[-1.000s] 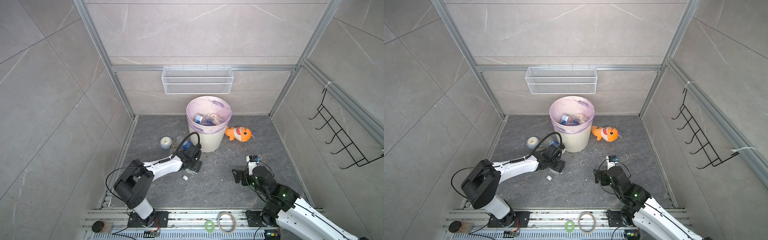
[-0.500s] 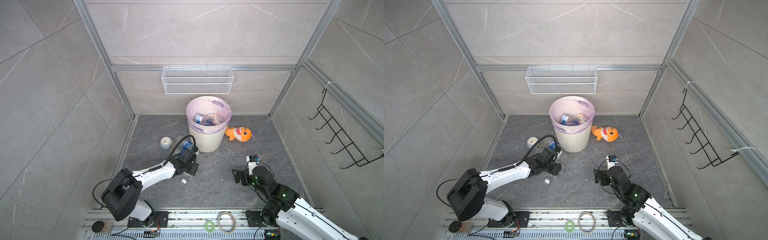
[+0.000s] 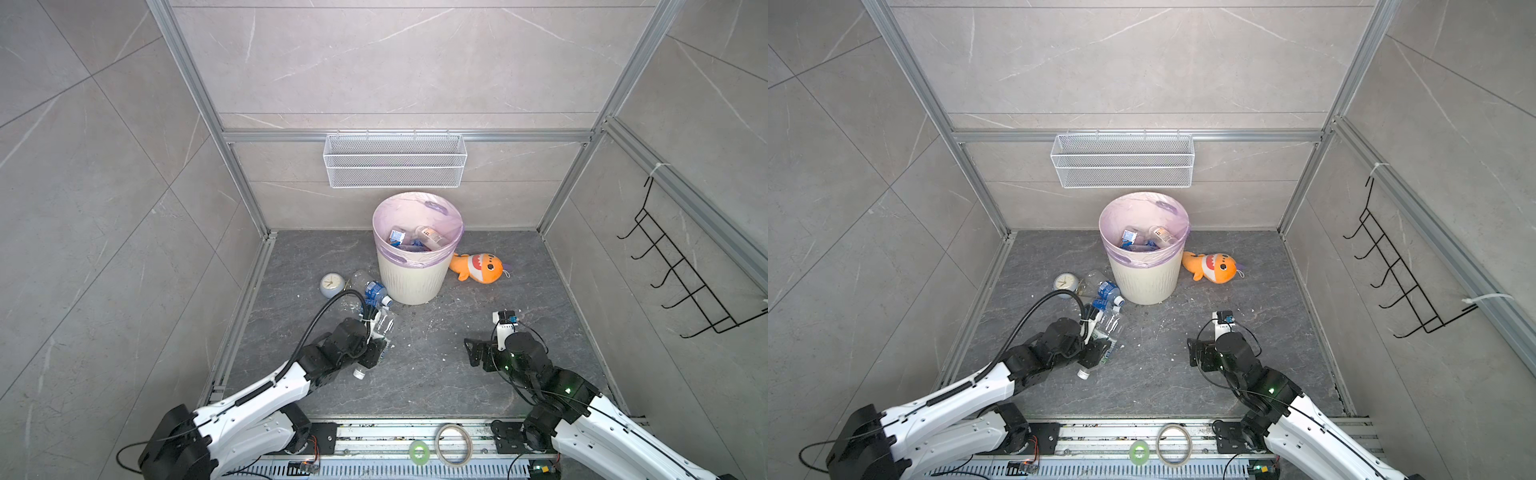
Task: Throw the plastic bottles in the bin
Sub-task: 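Close the left gripper on the large blue-green-labelled bottle and lift it, then carry the large bottle with the left gripper up over the bin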
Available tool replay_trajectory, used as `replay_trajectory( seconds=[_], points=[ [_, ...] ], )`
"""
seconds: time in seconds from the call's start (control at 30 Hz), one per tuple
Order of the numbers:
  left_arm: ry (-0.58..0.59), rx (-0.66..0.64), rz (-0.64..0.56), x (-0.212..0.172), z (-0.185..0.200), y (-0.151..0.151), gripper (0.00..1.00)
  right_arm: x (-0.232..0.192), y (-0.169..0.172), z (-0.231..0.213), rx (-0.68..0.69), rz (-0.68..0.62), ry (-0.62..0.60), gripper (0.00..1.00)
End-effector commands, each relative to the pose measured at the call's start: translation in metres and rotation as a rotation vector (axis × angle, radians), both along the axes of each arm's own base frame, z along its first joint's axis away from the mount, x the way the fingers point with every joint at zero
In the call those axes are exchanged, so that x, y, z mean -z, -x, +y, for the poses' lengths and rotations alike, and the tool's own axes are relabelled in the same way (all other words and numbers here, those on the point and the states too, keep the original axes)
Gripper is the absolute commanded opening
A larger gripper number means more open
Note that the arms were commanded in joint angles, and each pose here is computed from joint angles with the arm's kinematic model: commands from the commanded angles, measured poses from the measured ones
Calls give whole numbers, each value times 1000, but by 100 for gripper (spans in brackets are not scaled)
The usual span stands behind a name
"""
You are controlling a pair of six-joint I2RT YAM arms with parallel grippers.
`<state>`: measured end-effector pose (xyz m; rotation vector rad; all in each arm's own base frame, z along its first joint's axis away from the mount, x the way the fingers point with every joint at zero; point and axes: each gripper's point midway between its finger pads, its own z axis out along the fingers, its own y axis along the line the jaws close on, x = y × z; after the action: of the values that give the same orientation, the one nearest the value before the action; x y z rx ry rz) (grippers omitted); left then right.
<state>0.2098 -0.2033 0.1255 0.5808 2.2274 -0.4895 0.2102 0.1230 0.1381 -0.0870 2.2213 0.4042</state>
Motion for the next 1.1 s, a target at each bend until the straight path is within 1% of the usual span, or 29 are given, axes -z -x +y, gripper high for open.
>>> replay_trajectory(
  seconds=[0.0,0.17,0.33,0.53,0.67,0.77,0.83,0.9,1.0,1.03,1.07],
  points=[
    [93,-52,-90,-30,8,-2,58,1,0,-1,11,-7,-8,100],
    [182,-70,-185,-58,23,7,58,1,0,0,6,-6,-8,100],
    [258,-86,-285,-97,33,11,58,1,0,0,6,-8,-10,100],
    [361,-69,-423,-167,30,9,57,1,0,1,3,-6,-9,100],
    [392,-42,-503,-220,14,-3,57,1,0,1,2,-7,-10,100],
    [375,-5,-546,-262,-11,-22,58,1,0,1,1,-6,-10,100],
    [357,31,-561,-288,-35,-43,58,1,0,1,-1,-8,-11,100],
    [370,63,-568,-318,-56,-69,59,1,0,1,0,-8,-12,100],
    [419,83,-586,-364,-79,-121,60,0,0,1,-1,-10,-13,100],
    [431,87,-568,-370,-85,-140,62,1,0,1,1,-9,-14,99],
    [441,76,-539,-374,-88,-165,69,1,0,1,2,-9,-13,100]
  ],
)
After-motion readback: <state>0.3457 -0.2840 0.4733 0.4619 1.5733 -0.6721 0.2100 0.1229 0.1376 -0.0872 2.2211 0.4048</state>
